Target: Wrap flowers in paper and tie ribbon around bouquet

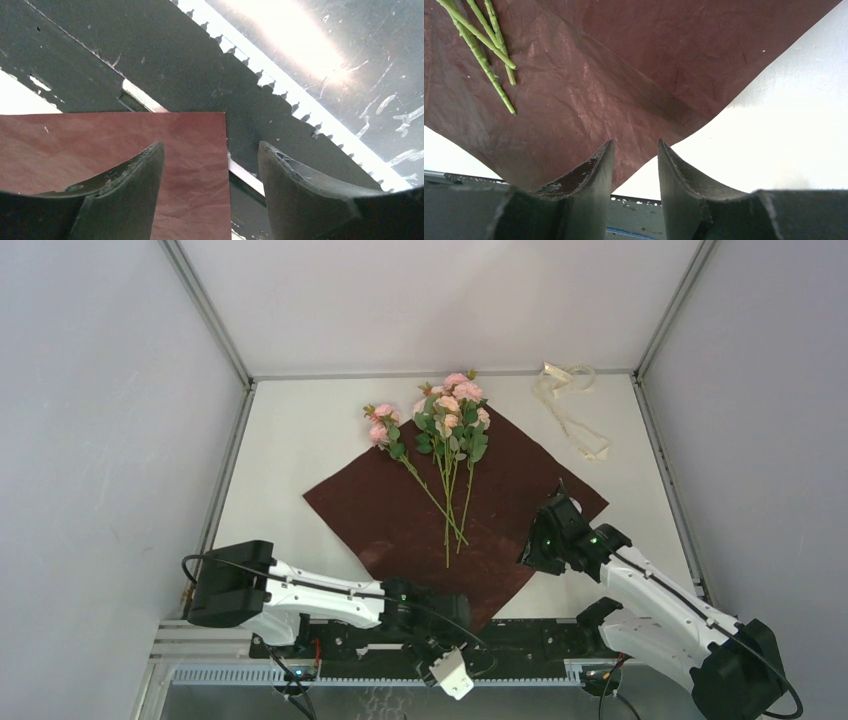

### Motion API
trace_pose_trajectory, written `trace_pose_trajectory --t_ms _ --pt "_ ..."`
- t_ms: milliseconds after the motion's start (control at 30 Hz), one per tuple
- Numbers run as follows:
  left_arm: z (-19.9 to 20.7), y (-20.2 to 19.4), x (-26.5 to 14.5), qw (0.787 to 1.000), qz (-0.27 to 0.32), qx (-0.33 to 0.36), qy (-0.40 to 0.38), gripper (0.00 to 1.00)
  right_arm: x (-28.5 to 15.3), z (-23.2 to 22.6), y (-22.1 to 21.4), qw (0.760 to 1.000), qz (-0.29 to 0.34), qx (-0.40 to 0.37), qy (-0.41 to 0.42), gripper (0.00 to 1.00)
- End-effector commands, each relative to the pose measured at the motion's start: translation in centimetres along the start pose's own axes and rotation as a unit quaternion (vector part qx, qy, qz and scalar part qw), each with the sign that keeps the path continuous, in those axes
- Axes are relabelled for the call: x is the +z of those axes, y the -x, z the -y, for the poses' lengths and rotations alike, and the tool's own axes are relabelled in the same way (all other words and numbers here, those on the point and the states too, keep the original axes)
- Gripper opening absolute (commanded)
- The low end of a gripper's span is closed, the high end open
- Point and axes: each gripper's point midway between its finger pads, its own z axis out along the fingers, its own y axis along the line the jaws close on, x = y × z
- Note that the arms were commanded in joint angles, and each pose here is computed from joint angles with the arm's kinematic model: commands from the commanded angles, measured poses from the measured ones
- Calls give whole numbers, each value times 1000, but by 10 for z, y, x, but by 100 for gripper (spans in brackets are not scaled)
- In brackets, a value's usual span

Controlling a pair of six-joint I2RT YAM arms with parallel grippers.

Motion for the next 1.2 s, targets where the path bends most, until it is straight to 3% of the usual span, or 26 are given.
trace_pose_trajectory --t_ms 0,167,533,967,1167 --pt "-8 11 5 1000 13 4 -2 72 -9 -9 15 999 28 -14 6 45" --pt "-34 6 2 998 -4 6 63 57 -15 -12 20 999 36 -21 9 45" --pt "-40 6 -10 996 -3 -37 84 2 -20 -23 22 998 37 -34 30 44" --pt "-80 17 -87 969 108 -198 96 0 -29 -87 8 977 -26 -124 173 44" --pt "-105 2 -117 951 121 -252 134 0 -18 -123 22 963 -47 -153 216 44"
